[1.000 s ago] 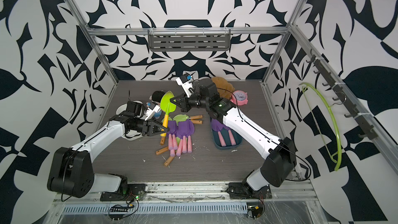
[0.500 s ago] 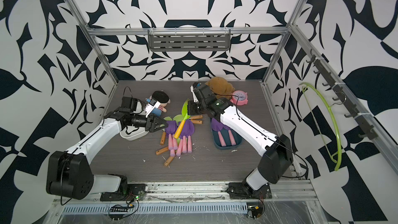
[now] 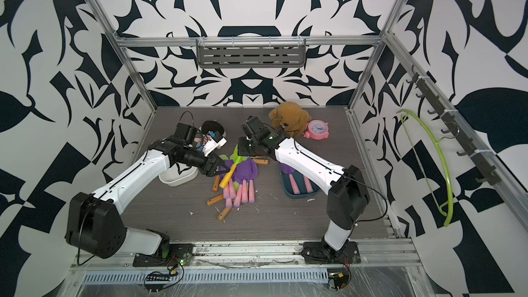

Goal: Sort the small shovels by color and place them into the storage box
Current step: Pick up the shovel from the center of the board, then place the shovel in the storage box.

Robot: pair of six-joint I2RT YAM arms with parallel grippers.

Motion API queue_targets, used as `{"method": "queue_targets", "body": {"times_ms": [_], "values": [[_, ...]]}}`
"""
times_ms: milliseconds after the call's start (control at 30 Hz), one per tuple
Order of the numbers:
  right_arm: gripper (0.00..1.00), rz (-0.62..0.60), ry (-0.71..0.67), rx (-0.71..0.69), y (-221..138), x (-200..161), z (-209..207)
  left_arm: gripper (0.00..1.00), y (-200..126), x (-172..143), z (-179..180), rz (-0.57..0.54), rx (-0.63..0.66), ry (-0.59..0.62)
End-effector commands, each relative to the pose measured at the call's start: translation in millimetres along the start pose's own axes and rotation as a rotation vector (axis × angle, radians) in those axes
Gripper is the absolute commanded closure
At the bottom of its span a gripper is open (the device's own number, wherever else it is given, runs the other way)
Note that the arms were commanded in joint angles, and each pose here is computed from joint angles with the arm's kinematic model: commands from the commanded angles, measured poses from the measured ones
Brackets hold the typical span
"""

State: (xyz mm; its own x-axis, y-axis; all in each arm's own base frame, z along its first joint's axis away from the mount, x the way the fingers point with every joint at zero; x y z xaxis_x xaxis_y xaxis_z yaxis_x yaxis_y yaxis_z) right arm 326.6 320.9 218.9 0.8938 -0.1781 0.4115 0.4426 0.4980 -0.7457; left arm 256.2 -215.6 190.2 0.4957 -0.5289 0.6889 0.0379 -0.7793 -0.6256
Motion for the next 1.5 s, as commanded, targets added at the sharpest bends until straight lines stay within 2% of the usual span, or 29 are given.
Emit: {"method": "queue_targets", "body": {"times_ms": [0, 200, 300, 433, 467, 500, 567, 667, 867, 1033, 1133, 1233, 1467], "values": [[1.00, -0.069, 0.002, 0.124, -19.2, 18.6, 35.7, 0.36, 8.3, -7.1, 2.3, 0.063, 0.013, -0.002], [1.00, -0.066, -0.016, 0.144, -19.7, 17.5, 42.9, 0.52, 13.9, -7.4, 14.0, 0.068, 0.053, -0.043], [1.00, -0.064, -0.020, 0.150, -19.9, 17.0, 44.4, 0.68, 14.5, -5.3, 10.8, 0.050, 0.034, -0.054], [1.00, -0.065, -0.029, 0.170, -20.9, 17.6, 48.4, 0.96, 14.7, -6.0, 7.7, 0.037, 0.021, -0.071], [1.00, -0.067, -0.034, 0.175, -22.4, 17.6, 49.7, 1.00, 13.8, -6.4, 9.3, 0.036, 0.035, -0.078], [0.94, -0.071, -0.040, 0.178, -23.8, 18.2, 50.4, 1.00, 12.5, -6.9, 12.1, 0.035, 0.052, -0.091], [0.75, -0.093, -0.047, 0.162, -28.2, 20.8, 47.4, 1.00, 5.1, -7.5, 21.0, 0.018, 0.099, -0.146], [0.62, -0.119, -0.057, 0.130, -33.2, 22.9, 40.4, 1.00, -22.6, -8.0, 48.4, -0.062, 0.214, -0.304], [0.60, -0.094, -0.067, 0.078, -24.3, 14.2, 25.4, 1.00, -97.0, -38.8, 119.7, -0.221, 0.544, -0.669], [0.60, -0.063, -0.070, 0.064, -15.4, 6.5, 18.9, 1.00, -117.0, -86.4, 162.9, -0.188, 0.738, -0.926], [0.60, -0.059, -0.073, 0.051, -14.0, 3.6, 14.0, 1.00, -117.2, -105.0, 173.3, -0.152, 0.799, -1.000], [0.60, -0.056, -0.073, 0.037, -12.2, 0.9, 8.9, 1.00, -114.2, -116.4, 181.2, -0.125, 0.832, -1.022], [0.60, -0.048, -0.079, 0.022, -9.1, -2.7, 4.0, 1.00, -99.6, -124.8, 203.5, -0.071, 0.812, -1.028]]}}
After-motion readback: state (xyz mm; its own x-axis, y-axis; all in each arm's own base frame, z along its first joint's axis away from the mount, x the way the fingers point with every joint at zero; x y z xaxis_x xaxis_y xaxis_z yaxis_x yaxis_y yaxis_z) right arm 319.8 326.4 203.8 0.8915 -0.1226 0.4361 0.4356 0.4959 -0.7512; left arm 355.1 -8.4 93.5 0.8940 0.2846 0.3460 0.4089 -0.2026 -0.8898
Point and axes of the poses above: each gripper's point midway between its finger pads, its own y axis out along the fingers, its own z axis along the line the jaws close on, x = y × z, the point moved 2 cm from there along -y, back along the fingers, and after that the axes turned 8 degrees about y, right-handed, at the moved point
